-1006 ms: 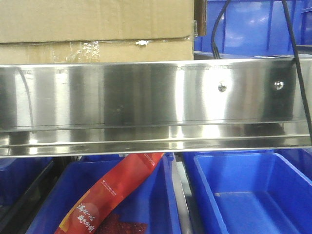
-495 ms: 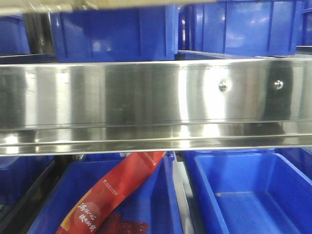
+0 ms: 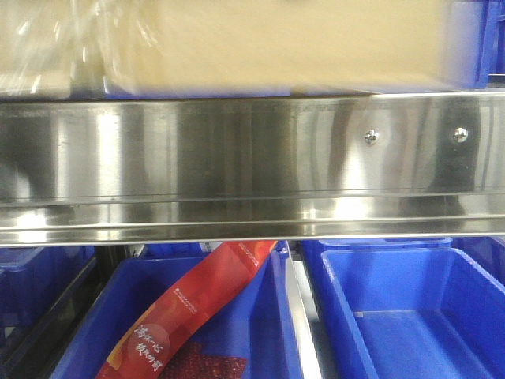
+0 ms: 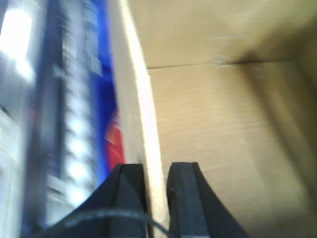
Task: Grab carton from right shelf to conveyor
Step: 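Pull the held carton back from the shelf with both grippers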
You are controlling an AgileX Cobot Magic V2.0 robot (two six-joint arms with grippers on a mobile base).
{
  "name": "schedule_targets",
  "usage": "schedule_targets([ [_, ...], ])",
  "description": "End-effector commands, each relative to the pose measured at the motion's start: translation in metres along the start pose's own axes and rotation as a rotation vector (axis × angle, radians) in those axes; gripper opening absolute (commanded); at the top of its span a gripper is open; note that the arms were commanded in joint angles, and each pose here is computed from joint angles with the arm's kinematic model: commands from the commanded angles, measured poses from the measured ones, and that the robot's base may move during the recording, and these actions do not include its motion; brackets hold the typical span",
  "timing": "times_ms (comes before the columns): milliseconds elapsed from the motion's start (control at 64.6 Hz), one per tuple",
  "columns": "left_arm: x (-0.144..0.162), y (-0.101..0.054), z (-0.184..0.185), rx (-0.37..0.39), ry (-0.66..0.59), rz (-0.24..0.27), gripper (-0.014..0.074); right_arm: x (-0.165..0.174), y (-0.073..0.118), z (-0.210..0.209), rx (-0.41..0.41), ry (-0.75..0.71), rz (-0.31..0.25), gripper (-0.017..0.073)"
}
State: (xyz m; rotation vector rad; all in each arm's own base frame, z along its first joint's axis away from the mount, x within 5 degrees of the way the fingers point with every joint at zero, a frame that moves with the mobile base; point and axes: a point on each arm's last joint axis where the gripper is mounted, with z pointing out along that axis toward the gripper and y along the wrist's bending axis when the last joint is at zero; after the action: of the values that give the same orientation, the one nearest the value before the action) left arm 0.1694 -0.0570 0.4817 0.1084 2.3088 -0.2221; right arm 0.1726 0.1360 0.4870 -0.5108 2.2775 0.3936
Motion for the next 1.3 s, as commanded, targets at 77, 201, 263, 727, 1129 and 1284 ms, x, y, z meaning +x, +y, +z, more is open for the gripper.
schedule_targets([
  [77, 0.001, -0.021, -0.017, 0.159, -0.098, 0.027, -0.0013, -0.004, 0.001, -0.03, -0.058, -0.196, -0.014, -0.007],
  [201, -0.004, -0.031, -0.008, 0.19, -0.1, 0.031, -0.0013, -0.006, 0.002, -0.032, -0.066, -0.221, -0.013, -0.007],
  [263, -0.008, -0.033, -0.004, 0.184, -0.089, 0.035, -0.0013, -0.006, 0.002, -0.032, -0.066, -0.221, -0.013, -0.007],
  [727, -0.015, -0.033, 0.004, 0.131, -0.06, 0.052, -0.0013, -0.006, 0.002, -0.033, -0.067, -0.229, -0.013, -0.007],
  [1129, -0.015, -0.033, 0.004, 0.129, -0.061, 0.053, -0.0013, -0.006, 0.002, -0.033, -0.067, -0.229, -0.013, -0.007],
  [1284, -0.015, -0.033, 0.004, 0.129, -0.061, 0.053, -0.0013, -0.006, 0.002, -0.033, -0.067, -0.229, -0.013, -0.007],
])
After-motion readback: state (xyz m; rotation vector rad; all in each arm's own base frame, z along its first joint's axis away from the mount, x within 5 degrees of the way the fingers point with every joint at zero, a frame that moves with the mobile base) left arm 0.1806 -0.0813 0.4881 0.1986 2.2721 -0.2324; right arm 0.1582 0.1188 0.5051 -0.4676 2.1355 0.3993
